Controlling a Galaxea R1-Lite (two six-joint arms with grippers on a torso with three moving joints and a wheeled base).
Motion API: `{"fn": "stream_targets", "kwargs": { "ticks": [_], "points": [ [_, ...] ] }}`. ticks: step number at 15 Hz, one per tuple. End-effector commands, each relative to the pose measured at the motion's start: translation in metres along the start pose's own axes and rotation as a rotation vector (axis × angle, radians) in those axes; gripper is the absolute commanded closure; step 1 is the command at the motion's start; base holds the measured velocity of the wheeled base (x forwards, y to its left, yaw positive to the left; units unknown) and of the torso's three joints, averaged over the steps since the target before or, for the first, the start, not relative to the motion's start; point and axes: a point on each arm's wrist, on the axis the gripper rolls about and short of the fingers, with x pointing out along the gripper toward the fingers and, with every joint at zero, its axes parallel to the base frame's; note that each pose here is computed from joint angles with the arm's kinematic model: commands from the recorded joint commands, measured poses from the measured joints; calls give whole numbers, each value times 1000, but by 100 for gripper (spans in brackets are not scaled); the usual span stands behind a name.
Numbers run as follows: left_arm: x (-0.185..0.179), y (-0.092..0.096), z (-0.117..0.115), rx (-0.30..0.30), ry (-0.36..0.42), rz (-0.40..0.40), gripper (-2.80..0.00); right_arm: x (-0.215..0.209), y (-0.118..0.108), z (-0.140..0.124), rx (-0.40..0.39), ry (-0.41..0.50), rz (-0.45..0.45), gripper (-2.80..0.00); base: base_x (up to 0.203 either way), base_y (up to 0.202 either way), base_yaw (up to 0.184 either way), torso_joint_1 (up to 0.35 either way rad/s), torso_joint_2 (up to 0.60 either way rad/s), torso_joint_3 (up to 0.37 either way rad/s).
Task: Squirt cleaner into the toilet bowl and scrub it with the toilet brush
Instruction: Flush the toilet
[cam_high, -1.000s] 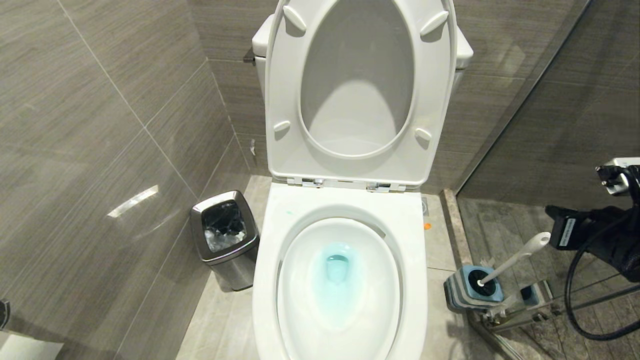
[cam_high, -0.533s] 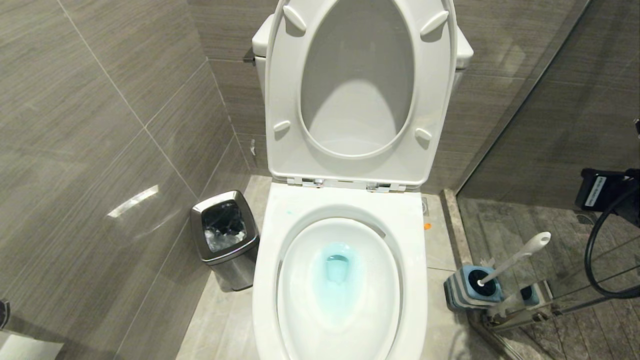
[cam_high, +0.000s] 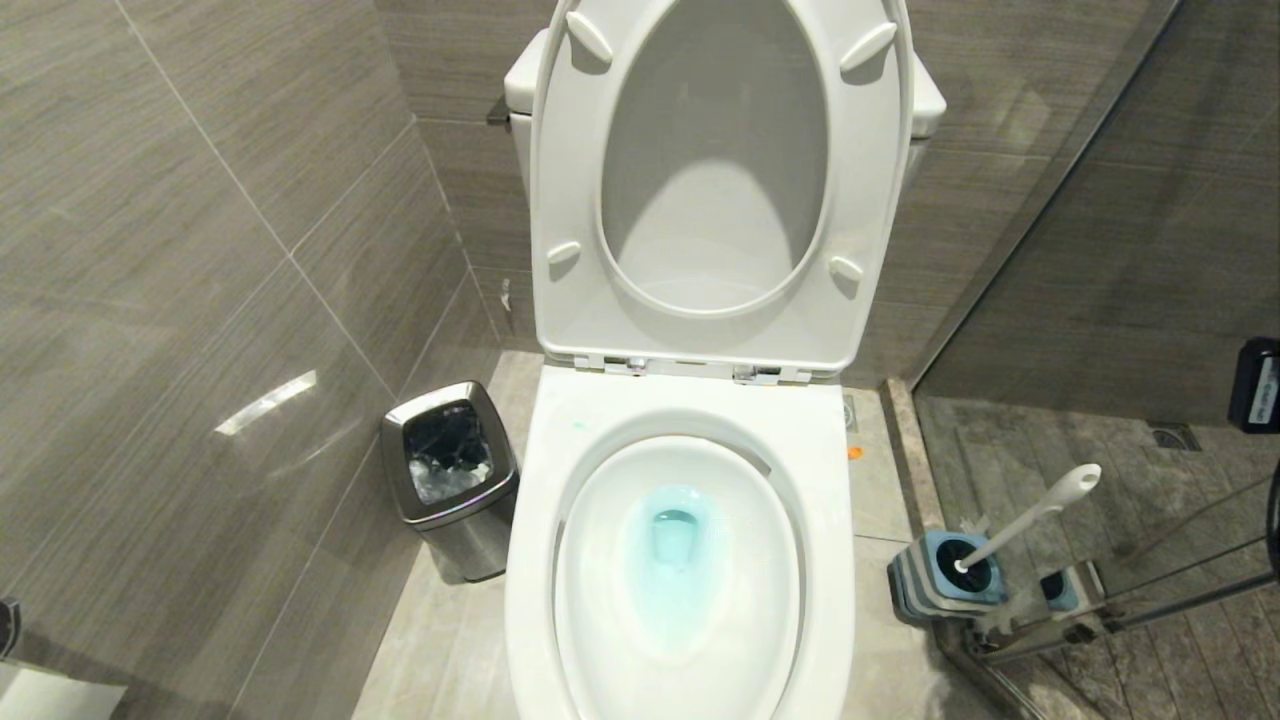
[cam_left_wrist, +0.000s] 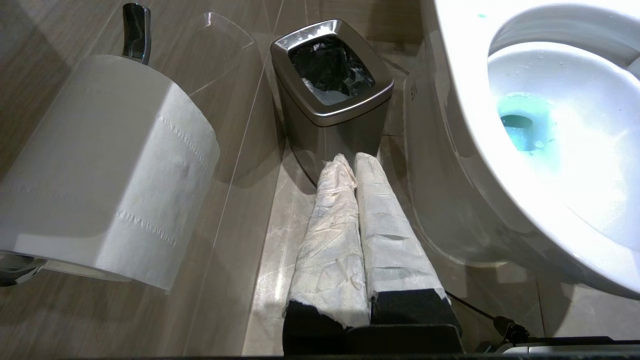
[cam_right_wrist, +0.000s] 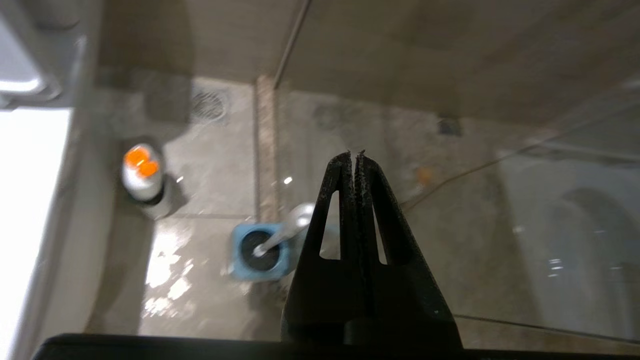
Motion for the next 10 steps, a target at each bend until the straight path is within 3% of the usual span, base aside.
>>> {"fn": "stream_targets", "kwargs": {
  "ticks": [1, 4, 8, 10],
  "points": [
    [0, 0, 0, 0, 0, 2, 0, -4, -3, 8, -19, -31, -30, 0, 0, 0, 0, 0, 0, 0],
    [0, 0, 0, 0, 0, 1, 0, 2, -1, 13, -64, -28, -24, 0, 0, 0, 0, 0, 0, 0],
    [0, 0, 0, 0, 0, 1, 0, 10, 13, 15, 12, 61, 42, 0, 0, 0, 0, 0, 0, 0],
    [0, 0, 0, 0, 0, 0, 0, 8, 17, 17, 3, 92, 114, 0, 0, 0, 0, 0, 0, 0]
  ]
}}
